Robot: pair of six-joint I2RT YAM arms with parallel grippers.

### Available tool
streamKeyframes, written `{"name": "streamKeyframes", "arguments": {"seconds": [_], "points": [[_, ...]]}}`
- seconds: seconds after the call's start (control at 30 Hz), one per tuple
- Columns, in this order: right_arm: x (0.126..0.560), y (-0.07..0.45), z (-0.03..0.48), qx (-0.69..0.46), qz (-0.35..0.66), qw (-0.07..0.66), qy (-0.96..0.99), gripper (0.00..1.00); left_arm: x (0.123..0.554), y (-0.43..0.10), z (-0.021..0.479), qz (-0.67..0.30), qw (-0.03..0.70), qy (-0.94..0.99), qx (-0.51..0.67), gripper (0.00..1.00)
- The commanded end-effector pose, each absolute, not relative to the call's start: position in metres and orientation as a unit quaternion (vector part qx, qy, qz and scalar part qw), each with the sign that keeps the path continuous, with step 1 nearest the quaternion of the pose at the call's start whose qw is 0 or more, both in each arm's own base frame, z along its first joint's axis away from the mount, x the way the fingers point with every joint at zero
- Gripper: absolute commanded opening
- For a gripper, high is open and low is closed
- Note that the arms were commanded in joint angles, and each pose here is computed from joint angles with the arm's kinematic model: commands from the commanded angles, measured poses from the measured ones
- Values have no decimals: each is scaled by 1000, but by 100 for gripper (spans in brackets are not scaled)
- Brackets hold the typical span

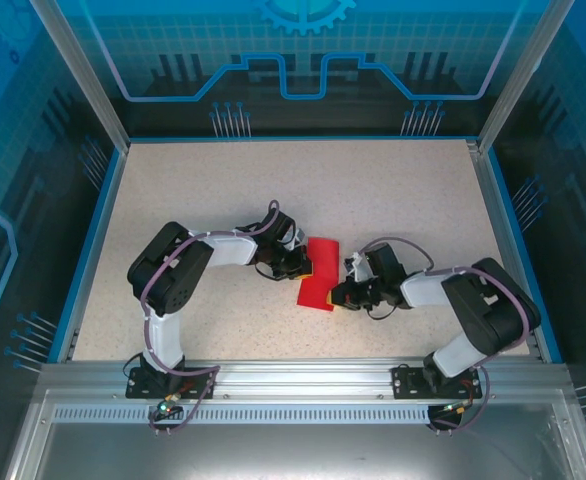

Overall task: Fold a paper plane with a square sheet of paper (pick it up from the middle)
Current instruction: Fold the square sheet of paper in half at the center of the table.

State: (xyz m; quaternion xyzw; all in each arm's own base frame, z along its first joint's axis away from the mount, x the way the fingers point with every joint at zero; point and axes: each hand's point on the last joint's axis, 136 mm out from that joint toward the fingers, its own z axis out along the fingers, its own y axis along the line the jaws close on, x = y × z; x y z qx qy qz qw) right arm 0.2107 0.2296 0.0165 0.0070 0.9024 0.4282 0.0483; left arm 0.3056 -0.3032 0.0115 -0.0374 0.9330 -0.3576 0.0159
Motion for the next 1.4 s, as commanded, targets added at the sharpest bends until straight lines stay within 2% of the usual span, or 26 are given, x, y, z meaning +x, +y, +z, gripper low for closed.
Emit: {"name": "streamKeyframes", "arguments": {"seconds": [0.0, 0.13, 0.5, 0.9, 1.13, 1.37], "points": [[204, 226, 30, 8, 431, 48, 901, 0, 278, -272, -41, -266, -35, 961, -63, 0], [197, 235, 32, -14, 428, 41, 903, 0, 279, -273, -41, -267, -35, 961, -63, 0], [182, 218, -9, 13, 379, 7, 925, 0, 277, -272, -43, -266, -35, 961, -62, 0], [219, 233, 44, 15, 417, 75, 906, 0, 274, -271, -45, -265, -38, 961, -62, 0], [212, 242, 26, 12, 422, 35, 906, 0, 275, -270, -45, -264, -37, 962, -63, 0], [193, 231, -6, 20, 381, -2, 925, 0, 274, -270, -44, -261, -39, 963, -61, 0]]}}
